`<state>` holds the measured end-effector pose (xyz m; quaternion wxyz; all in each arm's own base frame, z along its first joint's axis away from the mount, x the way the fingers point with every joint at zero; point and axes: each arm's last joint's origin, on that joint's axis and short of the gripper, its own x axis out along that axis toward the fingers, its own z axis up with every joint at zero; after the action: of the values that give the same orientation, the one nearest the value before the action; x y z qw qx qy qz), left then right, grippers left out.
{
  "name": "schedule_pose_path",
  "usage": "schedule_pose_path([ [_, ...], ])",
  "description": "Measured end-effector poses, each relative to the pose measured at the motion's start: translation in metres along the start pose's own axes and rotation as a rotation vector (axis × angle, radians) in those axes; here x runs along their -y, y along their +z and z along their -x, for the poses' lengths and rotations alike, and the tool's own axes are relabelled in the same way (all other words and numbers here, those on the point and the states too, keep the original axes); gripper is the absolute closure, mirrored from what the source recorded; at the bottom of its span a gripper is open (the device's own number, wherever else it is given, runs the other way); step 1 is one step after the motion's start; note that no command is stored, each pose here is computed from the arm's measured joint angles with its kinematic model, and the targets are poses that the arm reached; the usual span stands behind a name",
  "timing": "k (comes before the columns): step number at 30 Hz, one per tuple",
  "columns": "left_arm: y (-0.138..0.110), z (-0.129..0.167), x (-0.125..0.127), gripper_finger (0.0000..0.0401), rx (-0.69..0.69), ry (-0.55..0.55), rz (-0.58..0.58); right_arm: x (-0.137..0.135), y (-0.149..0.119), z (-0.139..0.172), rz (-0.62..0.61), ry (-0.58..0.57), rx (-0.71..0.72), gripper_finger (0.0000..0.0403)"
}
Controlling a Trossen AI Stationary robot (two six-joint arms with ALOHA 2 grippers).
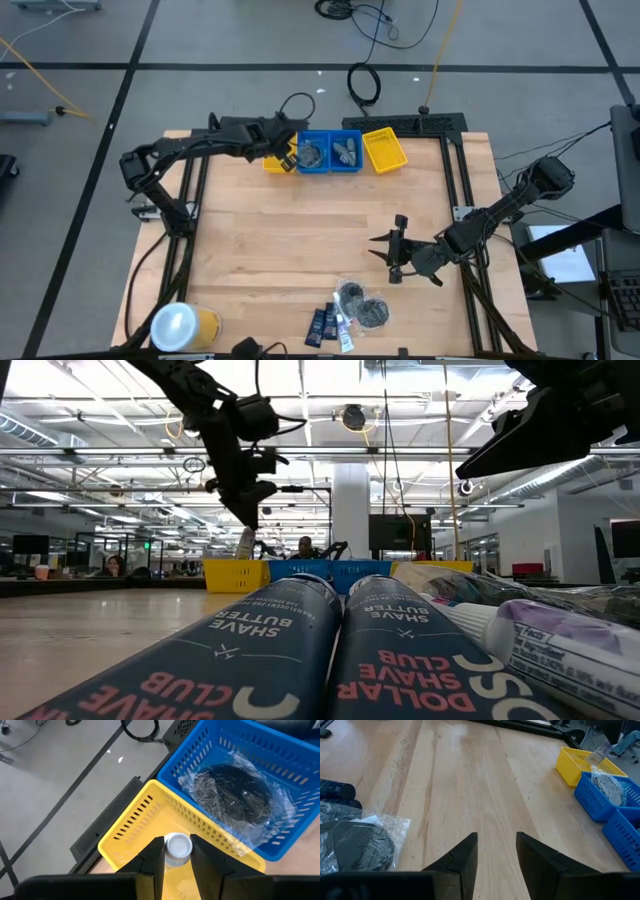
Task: Pick & Place Travel size toiletries
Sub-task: Put the top toothpaste into the left yellow bin, then put the hairbrush into the left blue bin
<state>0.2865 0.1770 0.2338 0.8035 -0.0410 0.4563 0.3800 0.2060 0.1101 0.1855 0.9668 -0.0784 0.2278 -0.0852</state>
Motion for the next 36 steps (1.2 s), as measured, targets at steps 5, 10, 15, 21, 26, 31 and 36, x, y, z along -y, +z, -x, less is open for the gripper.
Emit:
schedule_pose_path([
  [5, 0.000, 0.001, 0.002, 0.0293, 0.000, 0.041, -0.010, 0.000, 0.000, 0.000, 0.000, 0.000, 0.000, 0.0277],
  [10, 0.000, 0.001, 0.001, 0.0246, -0.001, 0.048, -0.005, 0.000, 0.000, 0.000, 0.000, 0.000, 0.000, 0.0277],
  [15, 0.000, 0.001, 0.003, 0.0212, -0.002, -0.012, 0.003, 0.000, 0.000, 0.000, 0.000, 0.000, 0.000, 0.0277],
  [21, 0.000, 0.008, 0.018, 0.0202, 0.007, -0.174, -0.014, 0.000, 0.000, 0.000, 0.000, 0.000, 0.000, 0.0277],
  [26, -0.001, 0.021, 0.041, 0.0205, 0.025, -0.399, -0.066, 0.000, 0.000, 0.000, 0.000, 0.000, 0.000, 0.0277],
  [31, -0.005, 0.036, 0.071, 0.0212, 0.017, -0.588, -0.118, 0.000, 0.000, 0.000, 0.000, 0.000, 0.000, 0.0277],
  [36, -0.013, 0.054, 0.103, 0.0214, 0.009, -0.715, -0.170, 0.000, 0.000, 0.000, 0.000, 0.000, 0.000, 0.0277],
])
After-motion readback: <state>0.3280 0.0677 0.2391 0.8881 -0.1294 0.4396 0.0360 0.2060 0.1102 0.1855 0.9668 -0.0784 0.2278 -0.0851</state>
